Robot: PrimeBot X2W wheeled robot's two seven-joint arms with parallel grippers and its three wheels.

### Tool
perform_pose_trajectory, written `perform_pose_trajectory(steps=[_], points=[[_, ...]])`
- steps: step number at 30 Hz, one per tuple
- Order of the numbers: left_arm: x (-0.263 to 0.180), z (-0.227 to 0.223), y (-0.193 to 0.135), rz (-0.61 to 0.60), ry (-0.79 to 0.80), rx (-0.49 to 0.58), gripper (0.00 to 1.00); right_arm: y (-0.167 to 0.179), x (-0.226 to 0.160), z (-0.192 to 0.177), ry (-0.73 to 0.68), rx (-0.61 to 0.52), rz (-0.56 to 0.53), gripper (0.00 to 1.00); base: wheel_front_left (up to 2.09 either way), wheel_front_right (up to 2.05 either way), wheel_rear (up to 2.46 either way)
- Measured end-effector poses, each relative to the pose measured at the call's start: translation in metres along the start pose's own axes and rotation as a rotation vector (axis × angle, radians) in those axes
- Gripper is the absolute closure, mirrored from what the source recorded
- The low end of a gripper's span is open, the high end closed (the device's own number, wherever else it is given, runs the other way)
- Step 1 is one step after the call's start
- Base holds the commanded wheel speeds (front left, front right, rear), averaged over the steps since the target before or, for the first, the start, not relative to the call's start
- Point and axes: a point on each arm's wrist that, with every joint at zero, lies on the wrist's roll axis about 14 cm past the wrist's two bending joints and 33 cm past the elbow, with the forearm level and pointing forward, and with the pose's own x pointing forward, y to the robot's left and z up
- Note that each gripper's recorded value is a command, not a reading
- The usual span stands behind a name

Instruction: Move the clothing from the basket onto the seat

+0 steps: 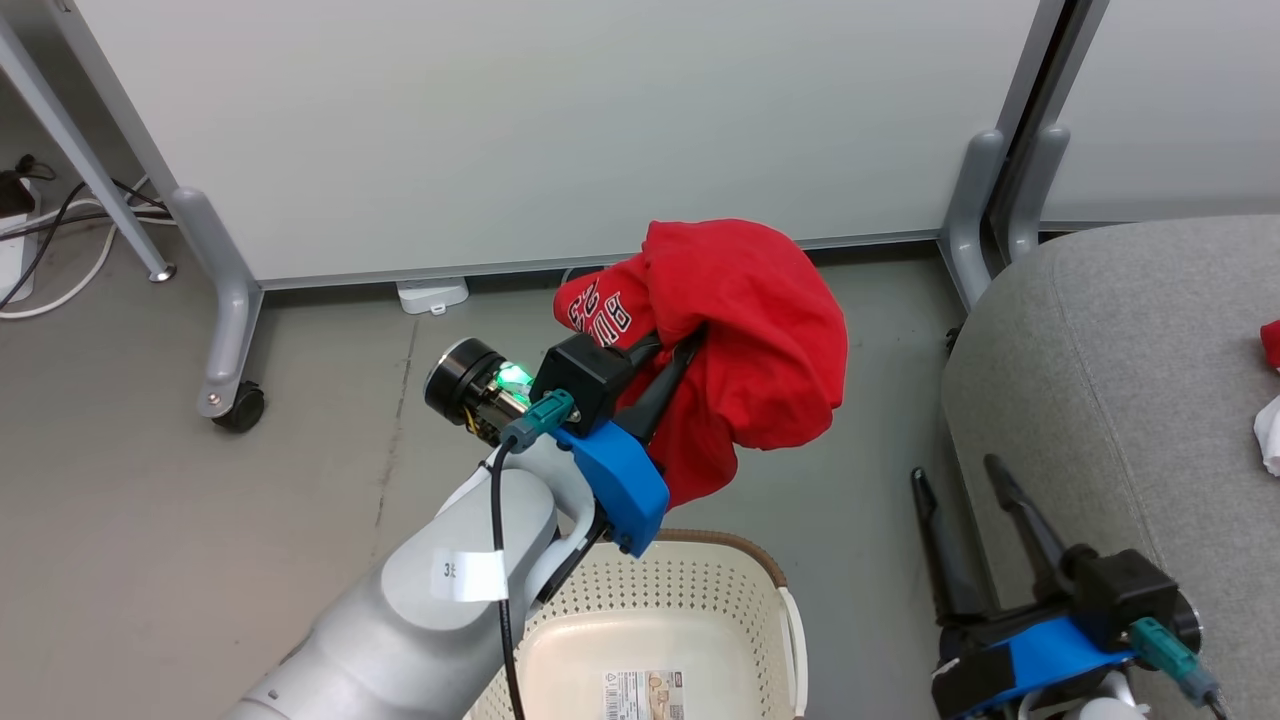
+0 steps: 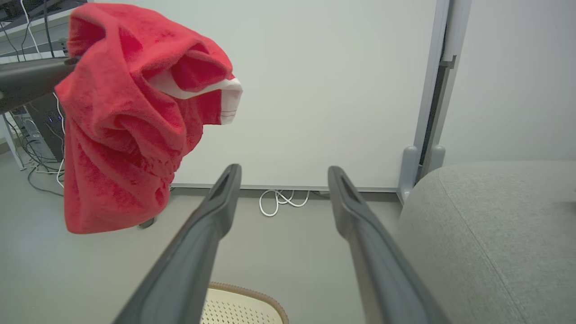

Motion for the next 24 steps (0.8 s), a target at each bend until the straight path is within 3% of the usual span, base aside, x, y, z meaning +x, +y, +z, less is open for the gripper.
perform_pose_trajectory(steps=[15, 24], points=[[0.002, 0.0, 0.0, -0.008, 0.0, 0.003, 1.0, 0.085, 0.007, -0.022, 0.069, 0.064, 0.252, 0.0, 0.0, 0.0, 0.0], [0.006, 0.0, -0.001, -0.019, -0.001, 0.007, 1.0, 0.114, 0.032, -0.023, 0.078, 0.064, 0.353, 0.0, 0.0, 0.0, 0.0]])
